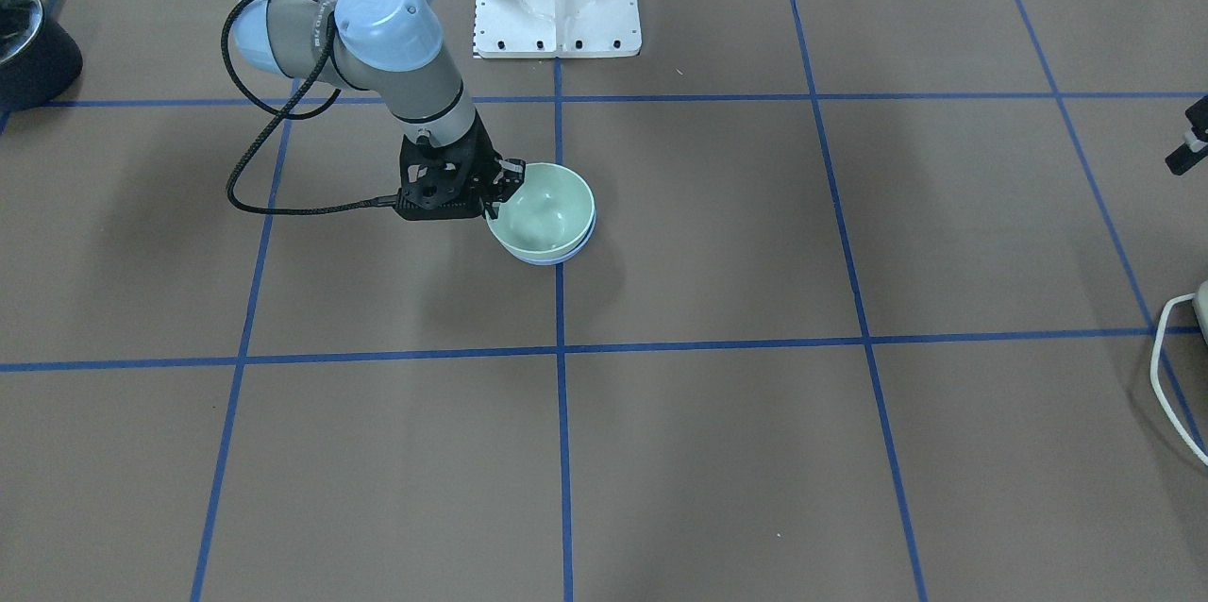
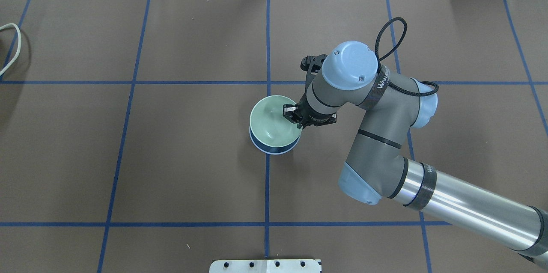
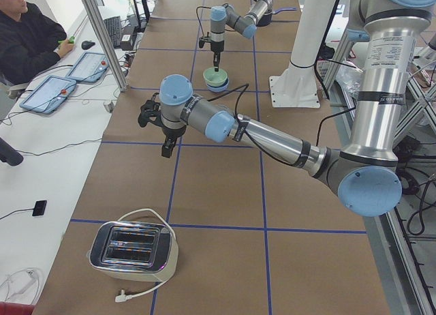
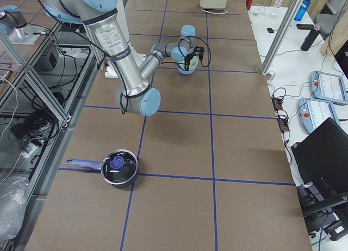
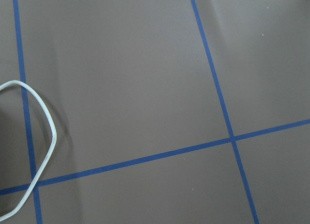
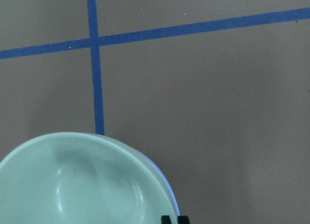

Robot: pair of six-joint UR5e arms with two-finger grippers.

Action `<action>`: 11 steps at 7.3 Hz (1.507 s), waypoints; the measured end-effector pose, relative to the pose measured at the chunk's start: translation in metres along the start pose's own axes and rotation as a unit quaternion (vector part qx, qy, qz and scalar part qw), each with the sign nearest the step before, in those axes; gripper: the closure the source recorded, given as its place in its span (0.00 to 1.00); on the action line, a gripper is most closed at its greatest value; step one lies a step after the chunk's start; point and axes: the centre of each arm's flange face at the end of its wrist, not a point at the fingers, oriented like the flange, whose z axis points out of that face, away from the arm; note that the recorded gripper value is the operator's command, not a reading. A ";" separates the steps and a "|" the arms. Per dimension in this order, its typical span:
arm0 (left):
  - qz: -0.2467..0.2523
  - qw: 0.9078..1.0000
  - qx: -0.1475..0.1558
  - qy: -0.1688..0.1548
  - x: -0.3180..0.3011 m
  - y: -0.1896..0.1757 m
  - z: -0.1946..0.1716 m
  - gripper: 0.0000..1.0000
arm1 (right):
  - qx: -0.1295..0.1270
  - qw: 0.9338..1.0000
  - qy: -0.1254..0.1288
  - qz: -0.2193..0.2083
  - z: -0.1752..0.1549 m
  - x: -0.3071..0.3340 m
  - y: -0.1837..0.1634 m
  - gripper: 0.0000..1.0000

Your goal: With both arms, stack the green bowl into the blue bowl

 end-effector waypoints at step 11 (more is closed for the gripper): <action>-0.003 1.000 -0.002 -0.003 -0.003 0.000 0.003 0.02 | -0.002 1.000 -0.013 -0.007 0.010 -0.005 0.004 0.31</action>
